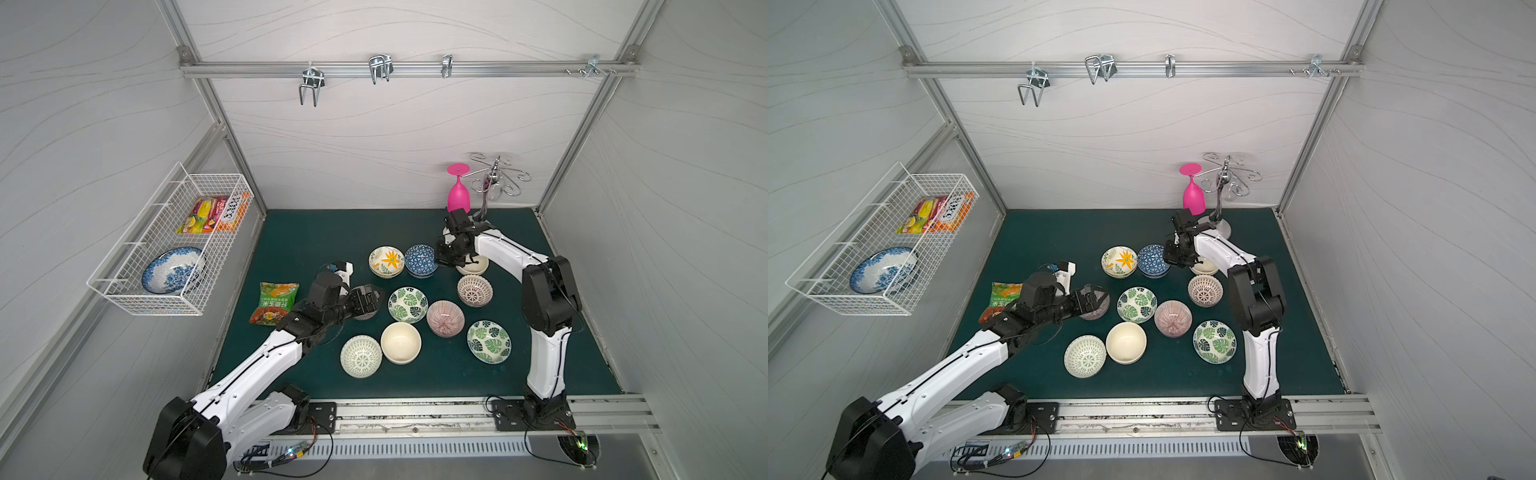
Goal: Stack the bowls
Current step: Place the bowl on the bowl, then move the bowl to the center of the board.
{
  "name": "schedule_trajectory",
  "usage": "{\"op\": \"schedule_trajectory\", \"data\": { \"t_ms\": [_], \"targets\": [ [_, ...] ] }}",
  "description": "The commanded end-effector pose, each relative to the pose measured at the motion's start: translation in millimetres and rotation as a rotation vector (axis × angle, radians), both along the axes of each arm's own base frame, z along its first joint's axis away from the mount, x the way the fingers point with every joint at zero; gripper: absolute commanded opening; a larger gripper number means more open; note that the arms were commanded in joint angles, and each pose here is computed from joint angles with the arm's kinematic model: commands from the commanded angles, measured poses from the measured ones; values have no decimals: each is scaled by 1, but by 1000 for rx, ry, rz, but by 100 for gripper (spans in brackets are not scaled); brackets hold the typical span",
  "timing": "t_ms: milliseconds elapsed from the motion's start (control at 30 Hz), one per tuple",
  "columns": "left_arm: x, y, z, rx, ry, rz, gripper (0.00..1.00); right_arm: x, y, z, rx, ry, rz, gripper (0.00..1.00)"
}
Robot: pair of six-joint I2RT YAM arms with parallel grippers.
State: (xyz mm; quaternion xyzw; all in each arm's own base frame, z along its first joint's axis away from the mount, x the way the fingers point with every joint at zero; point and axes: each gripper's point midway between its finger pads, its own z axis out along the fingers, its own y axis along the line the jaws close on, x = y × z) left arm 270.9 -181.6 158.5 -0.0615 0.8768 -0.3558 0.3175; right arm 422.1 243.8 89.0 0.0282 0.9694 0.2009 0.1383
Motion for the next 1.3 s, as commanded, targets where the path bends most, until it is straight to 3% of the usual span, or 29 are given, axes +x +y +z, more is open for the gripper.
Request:
{"op": "schedule_trajectory", "data": {
  "t_ms": [0,300,500,667,800,1033,1267],
  "targets": [
    [8,-3,16,-35,-52,-1,100,6,5,5,29,-10,5,27],
    [8,-2,15,-32,-46,3,100,4,-4,24,30,-45,-19,48],
    [8,-2,15,-32,-41,3,100,6,-43,58,31,-122,-118,59],
    [8,-3,13,-31,-32,1,100,7,-98,55,9,-111,-265,64],
    [9,-3,13,-28,-29,3,100,9,-139,36,17,-58,-380,64],
    [10,-3,12,-23,-23,4,100,8,-172,8,-23,9,-435,61],
    [10,-2,12,-21,-23,7,100,7,-178,-17,-57,72,-446,46]
  ]
}}
